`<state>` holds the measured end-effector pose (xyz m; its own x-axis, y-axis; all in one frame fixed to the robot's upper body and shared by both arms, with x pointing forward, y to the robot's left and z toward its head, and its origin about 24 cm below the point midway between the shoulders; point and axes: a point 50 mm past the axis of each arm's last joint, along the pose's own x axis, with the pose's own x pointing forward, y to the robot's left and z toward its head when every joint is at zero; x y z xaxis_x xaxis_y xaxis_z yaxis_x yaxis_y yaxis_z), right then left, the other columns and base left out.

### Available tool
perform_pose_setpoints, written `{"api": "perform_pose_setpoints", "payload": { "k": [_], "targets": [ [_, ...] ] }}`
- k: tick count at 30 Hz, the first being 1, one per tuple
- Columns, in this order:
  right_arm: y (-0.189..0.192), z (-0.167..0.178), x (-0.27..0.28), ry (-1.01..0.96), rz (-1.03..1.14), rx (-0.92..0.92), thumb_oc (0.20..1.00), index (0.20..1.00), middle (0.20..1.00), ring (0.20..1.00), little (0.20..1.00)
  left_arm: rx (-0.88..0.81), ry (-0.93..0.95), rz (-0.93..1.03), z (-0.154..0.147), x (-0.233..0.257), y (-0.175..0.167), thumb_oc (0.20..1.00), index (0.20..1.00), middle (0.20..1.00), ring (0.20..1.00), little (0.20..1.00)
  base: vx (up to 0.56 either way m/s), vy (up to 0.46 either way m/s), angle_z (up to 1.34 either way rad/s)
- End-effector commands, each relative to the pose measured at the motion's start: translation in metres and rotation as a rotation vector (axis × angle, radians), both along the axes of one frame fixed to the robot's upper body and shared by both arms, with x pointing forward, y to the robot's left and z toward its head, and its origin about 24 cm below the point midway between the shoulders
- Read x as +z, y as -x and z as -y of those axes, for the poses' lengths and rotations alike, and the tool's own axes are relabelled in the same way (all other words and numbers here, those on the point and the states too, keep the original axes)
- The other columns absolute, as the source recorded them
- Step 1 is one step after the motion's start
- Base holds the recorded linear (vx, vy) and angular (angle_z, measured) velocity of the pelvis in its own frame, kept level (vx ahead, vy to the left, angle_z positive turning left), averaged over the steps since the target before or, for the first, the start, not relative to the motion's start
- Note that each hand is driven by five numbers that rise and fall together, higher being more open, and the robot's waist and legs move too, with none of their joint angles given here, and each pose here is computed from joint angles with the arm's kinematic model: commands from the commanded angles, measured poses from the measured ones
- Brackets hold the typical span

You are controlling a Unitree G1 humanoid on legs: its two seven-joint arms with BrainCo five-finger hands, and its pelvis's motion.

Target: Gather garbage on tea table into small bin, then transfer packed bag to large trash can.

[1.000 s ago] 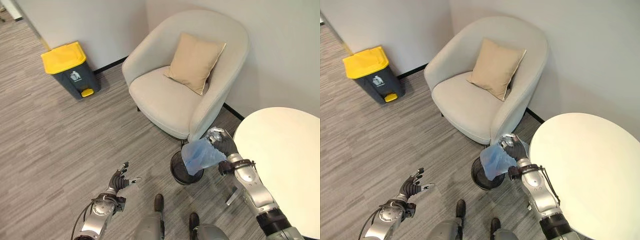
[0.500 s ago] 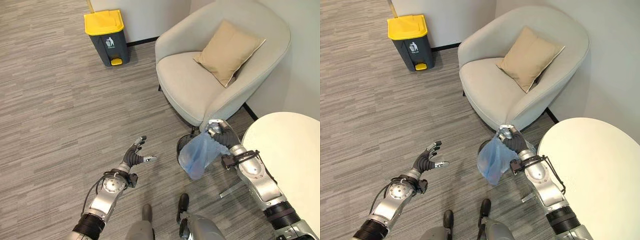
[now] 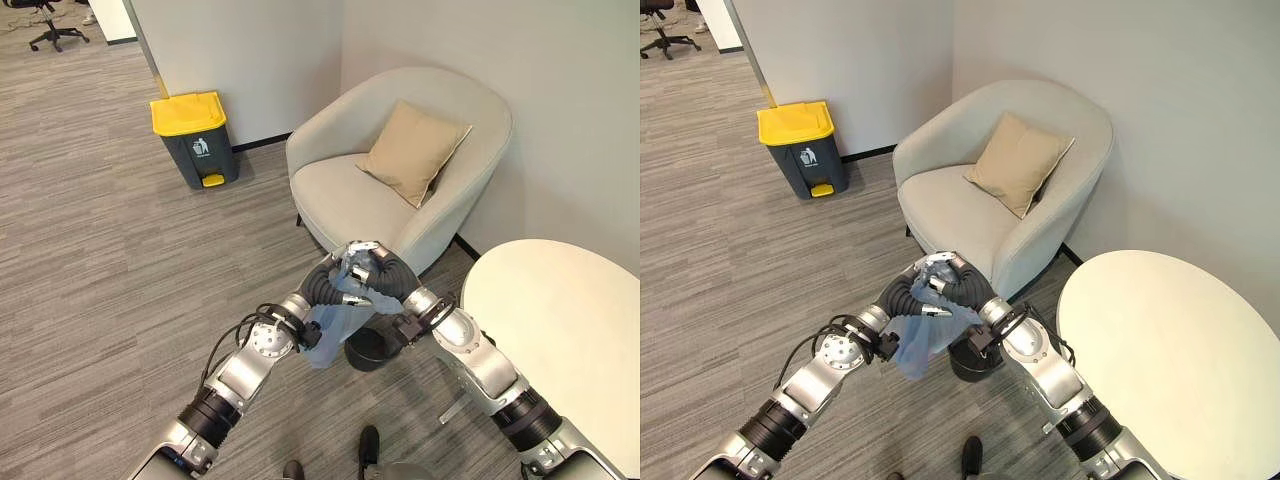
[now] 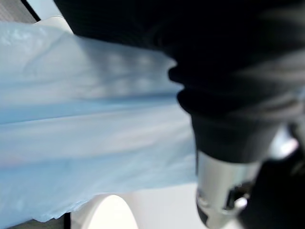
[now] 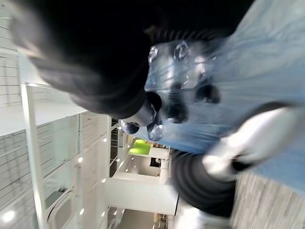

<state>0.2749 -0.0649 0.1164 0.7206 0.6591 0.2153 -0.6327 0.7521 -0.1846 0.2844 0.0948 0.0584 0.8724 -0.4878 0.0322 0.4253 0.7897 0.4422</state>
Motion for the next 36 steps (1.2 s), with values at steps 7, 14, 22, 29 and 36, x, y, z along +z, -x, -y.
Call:
{"api": "perform_pose_setpoints", "payload": {
  "k": [7, 14, 22, 29, 36],
  "targets": [
    [0.008, -0.043, 0.080, -0.318, 0.202, 0.175, 0.200, 0.200, 0.200, 0.200, 0.200, 0.058, -0.105, -0.009, 0.002, -0.022, 0.000, 1.000, 1.000, 1.000, 1.000, 1.000, 0.00, 0.001, 0.00],
    [0.015, -0.055, 0.087, -0.358, 0.201, 0.231, 0.200, 0.200, 0.200, 0.200, 0.200, 0.079, -0.140, -0.061, 0.002, -0.038, 0.004, 1.000, 1.000, 1.000, 1.000, 1.000, 0.00, 0.000, 0.00],
    [0.021, -0.069, 0.092, -0.385, 0.186, 0.292, 0.200, 0.200, 0.200, 0.200, 0.200, 0.087, -0.240, -0.116, 0.005, -0.058, 0.003, 1.000, 1.000, 1.000, 1.000, 1.000, 0.00, 0.000, 0.00],
    [0.028, -0.076, 0.090, -0.410, 0.151, 0.346, 0.200, 0.200, 0.200, 0.200, 0.200, 0.094, -0.165, -0.069, 0.014, -0.041, -0.007, 0.200, 0.200, 0.200, 0.200, 0.200, 0.00, 0.000, 0.00],
    [0.027, -0.064, 0.074, -0.395, 0.108, 0.319, 0.200, 0.200, 0.200, 0.200, 0.200, 0.143, -0.009, 0.011, 0.006, -0.013, -0.010, 0.200, 0.200, 0.200, 0.200, 0.200, 0.00, 0.000, 0.00]
  ]
}}
